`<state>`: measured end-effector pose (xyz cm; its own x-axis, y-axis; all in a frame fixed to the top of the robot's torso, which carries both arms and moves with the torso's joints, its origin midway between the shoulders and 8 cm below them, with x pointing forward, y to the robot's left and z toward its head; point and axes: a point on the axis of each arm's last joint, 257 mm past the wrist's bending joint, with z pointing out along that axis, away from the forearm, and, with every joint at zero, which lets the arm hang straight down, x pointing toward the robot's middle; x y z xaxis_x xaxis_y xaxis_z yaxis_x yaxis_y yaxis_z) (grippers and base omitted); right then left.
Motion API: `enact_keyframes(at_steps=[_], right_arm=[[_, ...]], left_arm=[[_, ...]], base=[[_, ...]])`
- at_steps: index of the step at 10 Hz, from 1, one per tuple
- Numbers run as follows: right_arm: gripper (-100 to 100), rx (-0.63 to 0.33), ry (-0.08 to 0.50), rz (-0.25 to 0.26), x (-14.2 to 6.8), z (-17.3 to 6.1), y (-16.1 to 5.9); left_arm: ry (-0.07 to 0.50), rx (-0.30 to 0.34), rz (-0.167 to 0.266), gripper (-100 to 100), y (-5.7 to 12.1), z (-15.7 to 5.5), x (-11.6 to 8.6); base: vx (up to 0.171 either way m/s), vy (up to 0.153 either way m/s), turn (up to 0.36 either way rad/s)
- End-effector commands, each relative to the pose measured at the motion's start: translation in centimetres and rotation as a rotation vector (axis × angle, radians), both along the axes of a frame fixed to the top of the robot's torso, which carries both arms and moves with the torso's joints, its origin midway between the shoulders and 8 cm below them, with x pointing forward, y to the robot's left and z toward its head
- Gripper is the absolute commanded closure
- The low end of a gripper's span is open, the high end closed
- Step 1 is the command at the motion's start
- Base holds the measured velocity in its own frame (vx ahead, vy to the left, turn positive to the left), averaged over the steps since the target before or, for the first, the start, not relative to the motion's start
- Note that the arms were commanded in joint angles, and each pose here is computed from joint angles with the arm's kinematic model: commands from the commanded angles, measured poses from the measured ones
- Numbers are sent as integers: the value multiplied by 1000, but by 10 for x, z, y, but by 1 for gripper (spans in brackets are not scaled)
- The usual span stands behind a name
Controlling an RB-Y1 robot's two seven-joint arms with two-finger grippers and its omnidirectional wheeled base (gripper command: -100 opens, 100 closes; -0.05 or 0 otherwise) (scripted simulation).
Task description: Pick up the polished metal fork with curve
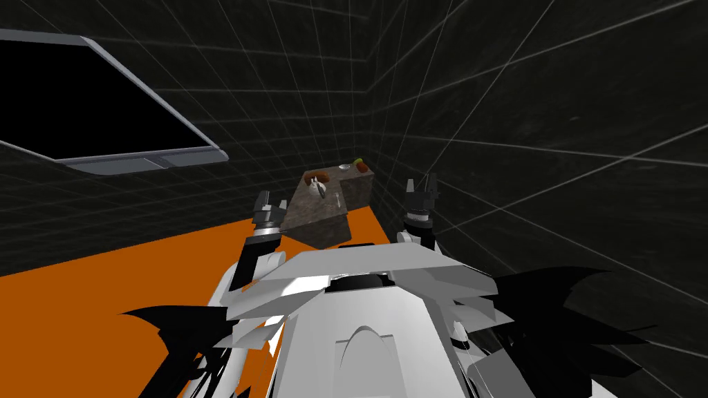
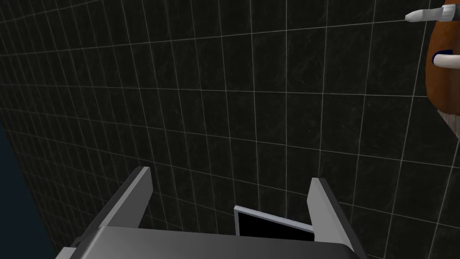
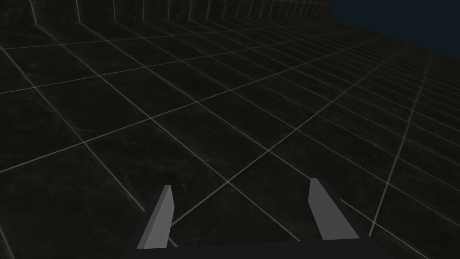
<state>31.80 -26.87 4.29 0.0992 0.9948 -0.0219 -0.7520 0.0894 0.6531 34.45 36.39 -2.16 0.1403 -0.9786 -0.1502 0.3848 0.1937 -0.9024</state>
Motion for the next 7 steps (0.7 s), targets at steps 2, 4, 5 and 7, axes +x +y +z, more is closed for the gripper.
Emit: enact_keyframes(at_steps=[2, 4, 5, 7], right_arm=[[0, 0, 0, 0, 0, 0, 0], [0, 0, 0, 0, 0, 0, 0], [0, 0, 0, 0, 0, 0, 0], [0, 0, 0, 0, 0, 0, 0]], left_arm=[[93, -2, 26, -100, 20, -19, -3], [154, -4, 42, -100, 33, -33, -6], [217, -7, 59, -100, 45, -48, -9], [279, -9, 74, -100, 58, -62, -14]], base=[[-52, 79, -318], [-59, 90, -361], [-54, 68, -358], [-36, 50, -355]])
